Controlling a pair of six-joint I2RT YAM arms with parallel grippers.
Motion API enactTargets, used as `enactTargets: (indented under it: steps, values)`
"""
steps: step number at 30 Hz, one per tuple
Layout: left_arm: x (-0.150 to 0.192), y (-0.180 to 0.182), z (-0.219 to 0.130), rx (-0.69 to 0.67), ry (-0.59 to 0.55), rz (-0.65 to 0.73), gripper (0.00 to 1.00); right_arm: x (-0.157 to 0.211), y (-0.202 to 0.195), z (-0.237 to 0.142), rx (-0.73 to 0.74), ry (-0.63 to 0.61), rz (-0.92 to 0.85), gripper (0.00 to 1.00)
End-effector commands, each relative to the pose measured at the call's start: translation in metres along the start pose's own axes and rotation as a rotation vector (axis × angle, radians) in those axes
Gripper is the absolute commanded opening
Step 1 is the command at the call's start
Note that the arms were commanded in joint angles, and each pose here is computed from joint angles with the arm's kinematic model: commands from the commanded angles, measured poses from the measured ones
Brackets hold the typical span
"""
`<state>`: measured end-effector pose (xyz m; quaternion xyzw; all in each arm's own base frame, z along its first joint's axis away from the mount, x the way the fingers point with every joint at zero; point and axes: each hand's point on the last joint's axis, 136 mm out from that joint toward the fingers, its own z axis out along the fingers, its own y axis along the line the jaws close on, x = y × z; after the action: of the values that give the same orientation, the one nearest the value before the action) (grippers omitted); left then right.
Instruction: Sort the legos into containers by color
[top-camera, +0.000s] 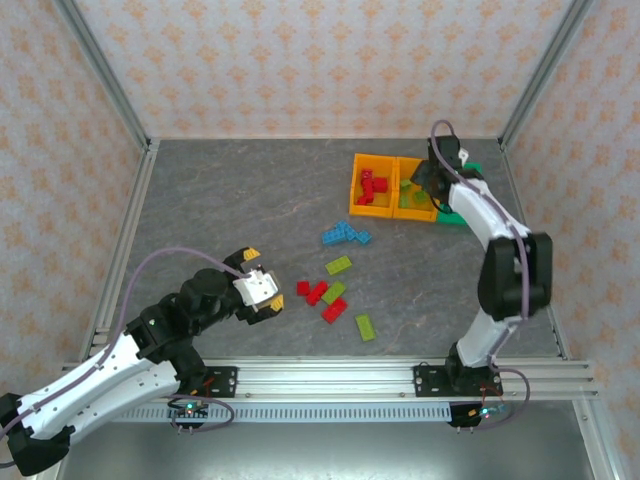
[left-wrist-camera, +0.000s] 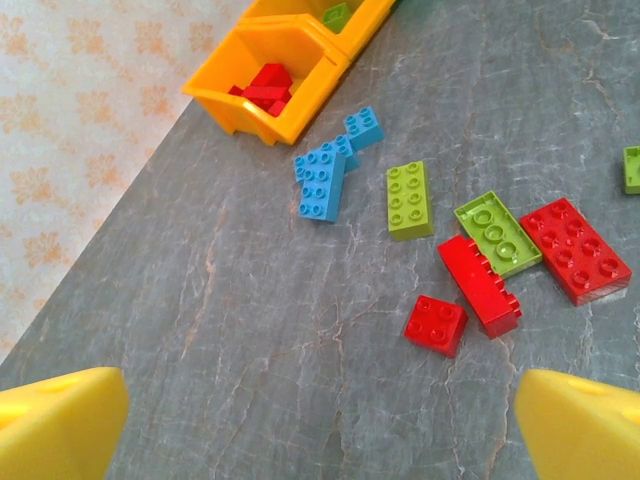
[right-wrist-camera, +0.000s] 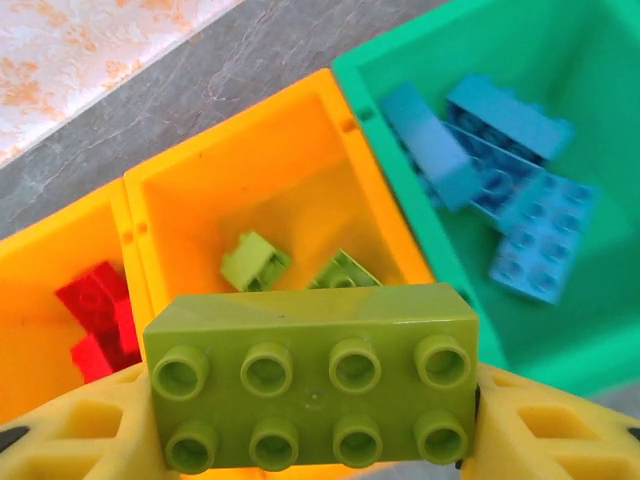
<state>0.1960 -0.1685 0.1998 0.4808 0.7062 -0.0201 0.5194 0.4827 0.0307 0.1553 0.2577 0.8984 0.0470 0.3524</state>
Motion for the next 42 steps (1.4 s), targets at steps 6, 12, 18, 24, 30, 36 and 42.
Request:
enactTargets:
  steps: [6,12,18,24,30,36,42]
  values:
    - [-0.011,0.026,-0.001,-0.096,0.012,-0.11,1.0,-0.006,0.017,0.012,0.021,0.101,0.019,0.86]
    - [-0.006,0.034,0.008,-0.128,0.056,-0.192,1.0,0.02,0.013,-0.046,-0.092,0.136,0.062,0.93]
    - [-0.006,0.057,0.01,-0.182,0.193,-0.44,1.0,0.118,0.035,-0.137,-0.355,0.234,-0.13,0.97]
    - [-0.016,0.035,0.029,-0.087,0.29,-0.925,0.99,0.211,0.026,-0.197,-0.45,0.437,-0.34,1.0]
    - [0.04,-0.004,0.076,-0.185,0.52,-1.282,0.79,0.239,0.01,-0.204,-0.407,0.539,-0.358,1.0]
    - [0.059,-0.031,0.118,-0.216,0.616,-1.458,0.73,0.236,0.012,-0.196,-0.383,0.524,-0.35,1.0]
    - [0.061,-0.046,0.142,-0.194,0.672,-1.477,0.73,0.239,0.008,-0.19,-0.358,0.524,-0.336,1.0]
